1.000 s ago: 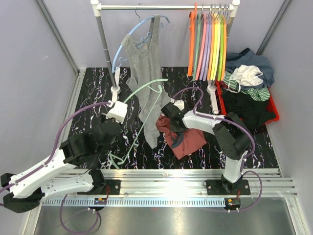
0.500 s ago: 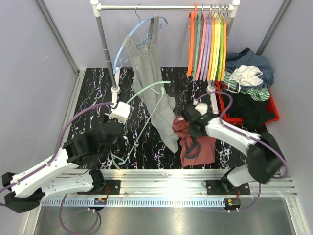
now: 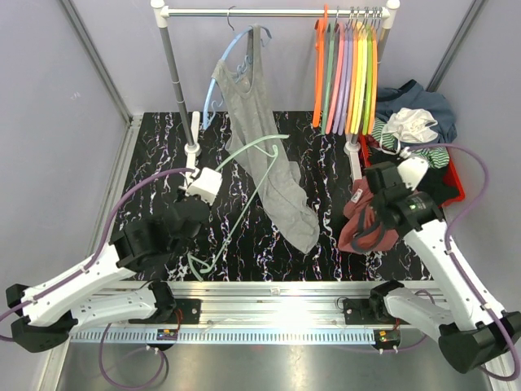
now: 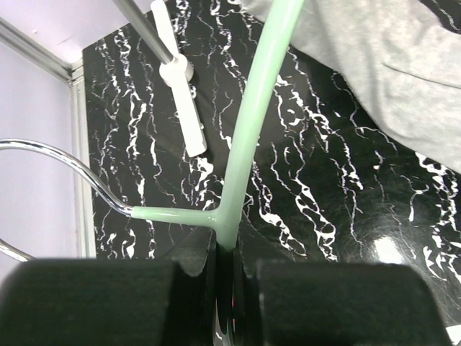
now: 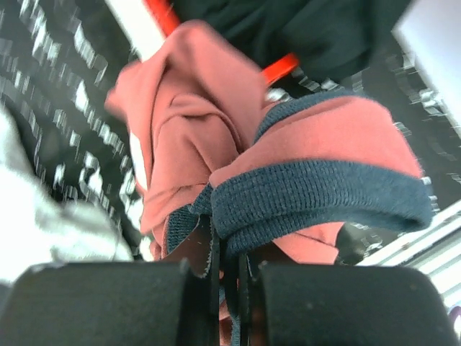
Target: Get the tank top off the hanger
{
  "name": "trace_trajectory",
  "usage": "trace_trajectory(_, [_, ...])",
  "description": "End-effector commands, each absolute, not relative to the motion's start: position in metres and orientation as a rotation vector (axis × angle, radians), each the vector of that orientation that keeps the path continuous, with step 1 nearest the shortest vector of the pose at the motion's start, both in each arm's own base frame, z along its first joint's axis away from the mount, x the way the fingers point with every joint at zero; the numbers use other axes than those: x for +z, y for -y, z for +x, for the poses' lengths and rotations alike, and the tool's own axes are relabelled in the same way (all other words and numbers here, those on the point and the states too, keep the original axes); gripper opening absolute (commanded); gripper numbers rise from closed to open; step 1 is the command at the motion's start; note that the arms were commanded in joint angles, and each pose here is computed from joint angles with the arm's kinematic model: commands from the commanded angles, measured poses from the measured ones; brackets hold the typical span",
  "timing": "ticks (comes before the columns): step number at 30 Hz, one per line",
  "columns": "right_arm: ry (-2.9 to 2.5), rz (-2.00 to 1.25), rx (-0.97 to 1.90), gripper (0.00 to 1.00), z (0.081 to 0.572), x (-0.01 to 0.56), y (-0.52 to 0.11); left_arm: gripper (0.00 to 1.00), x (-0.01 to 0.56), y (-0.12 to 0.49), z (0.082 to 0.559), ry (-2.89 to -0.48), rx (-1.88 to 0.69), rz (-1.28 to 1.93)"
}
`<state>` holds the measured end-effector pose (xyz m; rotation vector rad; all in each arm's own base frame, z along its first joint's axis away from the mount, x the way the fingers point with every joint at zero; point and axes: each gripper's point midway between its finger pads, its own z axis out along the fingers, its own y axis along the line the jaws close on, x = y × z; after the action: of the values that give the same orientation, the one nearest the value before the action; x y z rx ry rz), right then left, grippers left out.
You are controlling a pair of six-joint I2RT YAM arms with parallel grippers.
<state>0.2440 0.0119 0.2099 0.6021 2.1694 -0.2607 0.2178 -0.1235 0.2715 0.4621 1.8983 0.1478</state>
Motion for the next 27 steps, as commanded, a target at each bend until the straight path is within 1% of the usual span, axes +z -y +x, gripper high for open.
trace_trajectory(1, [-1.924, 0.718, -0.245, 0.0, 0.268, 0.281, 0.018, 0.0, 0.301, 0.136, 0.222, -1.844, 0.03, 0.381])
trace_trajectory(4, [-1.748, 0.8, -0.229, 0.0, 0.295, 0.332, 0.04, 0.0, 0.304, 0.136, 0.219, -1.851, 0.009, 0.389])
trace_trajectory(5, [-1.752, 0.804, -0.238, 0.0, 0.309, 0.334, 0.043, 0.0, 0.305, 0.137, 0.218, -1.851, -0.001, 0.394])
trace_trajectory(6, [-1.729, 0.843, -0.283, 0.0, 0.316, 0.341, 0.064, 0.0, 0.306, 0.138, 0.217, -1.851, -0.012, 0.401])
trace_trajectory(7, [-1.669, 0.864, -0.268, 0.0, 0.326, 0.365, 0.073, 0.0, 0.305, 0.141, 0.215, -1.855, -0.033, 0.419])
trace_trajectory(8, [-1.71, 0.863, -0.269, 0.0, 0.349, 0.355, 0.077, 0.0, 0.305, 0.141, 0.214, -1.856, -0.043, 0.426])
trace_trajectory(9, [-1.66, 0.909, -0.288, 0.0, 0.357, 0.372, 0.103, 0.0, 0.303, 0.142, 0.213, -1.861, -0.049, 0.432])
trace_trajectory(10, [-1.674, 0.909, -0.296, 0.0, 0.386, 0.362, 0.111, 0.0, 0.303, 0.143, 0.211, -1.862, -0.068, 0.434])
trace_trajectory(11, [-1.682, 0.89, -0.264, 0.0, 0.405, 0.359, 0.117, 0.0, 0.301, 0.144, 0.21, -1.864, -0.08, 0.441])
trace_trajectory(12, [-1.702, 0.874, -0.232, 0.0, 0.44, 0.352, 0.131, 0.0, 0.301, 0.148, 0.208, -1.864, -0.103, 0.452])
trace_trajectory(13, [-1.696, 0.896, -0.25, 0.0, 0.454, 0.35, 0.145, 0.0, 0.301, 0.149, 0.207, -1.866, -0.114, 0.456])
trace_trajectory(14, [-1.728, 0.854, -0.19, 0.0, 0.475, 0.345, 0.143, 0.0, 0.302, 0.15, 0.207, -1.865, -0.122, 0.457])
trace_trajectory(15, [-1.683, 0.829, -0.169, 0.0, 0.493, 0.369, 0.149, 0.0, 0.302, 0.15, 0.206, -1.866, -0.126, 0.458])
trace_trajectory(16, [-1.735, 0.826, -0.171, 0.0, 0.522, 0.338, 0.157, 0.0, 0.303, 0.15, 0.205, -1.867, -0.136, 0.457])
trace_trajectory(17, [-1.751, 0.772, -0.119, 0.0, 0.54, 0.335, 0.15, 0.0, 0.304, 0.15, 0.205, -1.866, -0.14, 0.452])
trace_trajectory(18, [-1.736, 0.703, -0.092, 0.0, 0.557, 0.344, 0.147, 0.0, 0.305, 0.15, 0.205, -1.866, -0.145, 0.448])
trace_trajectory(19, [-1.789, 0.677, -0.07, 0.0, 0.581, 0.312, 0.146, 0.0, 0.306, 0.149, 0.204, -1.866, -0.146, 0.442])
trace_trajectory(21, [-1.817, 0.646, -0.028, 0.0, 0.604, 0.297, 0.143, 0.0, 0.309, 0.149, 0.203, -1.857, -0.171, 0.432])
trace_trajectory(22, [-1.927, 0.635, -0.008, 0.0, 0.621, 0.241, 0.14, 0.0, 0.308, 0.149, 0.202, -1.858, -0.176, 0.431])
trace_trajectory(23, [-1.989, 0.644, -0.015, 0.0, 0.625, 0.215, 0.14, 0.0, 0.307, 0.149, 0.201, -1.861, -0.187, 0.422])
trace_trajectory(24, [-1.986, 0.661, -0.031, 0.0, 0.632, 0.216, 0.145, 0.0, 0.307, 0.149, 0.201, -1.861, -0.193, 0.42])
trace_trajectory(25, [-2.171, 0.734, -0.081, 0.0, 0.622, 0.137, 0.147, 0.0, 0.305, 0.151, 0.2, -1.865, -0.205, 0.422])
trace_trajectory(27, [-2.257, 0.817, -0.172, 0.06, 0.609, 0.099, 0.157, 0.0, 0.301, 0.153, 0.198, -1.873, -0.216, 0.43])
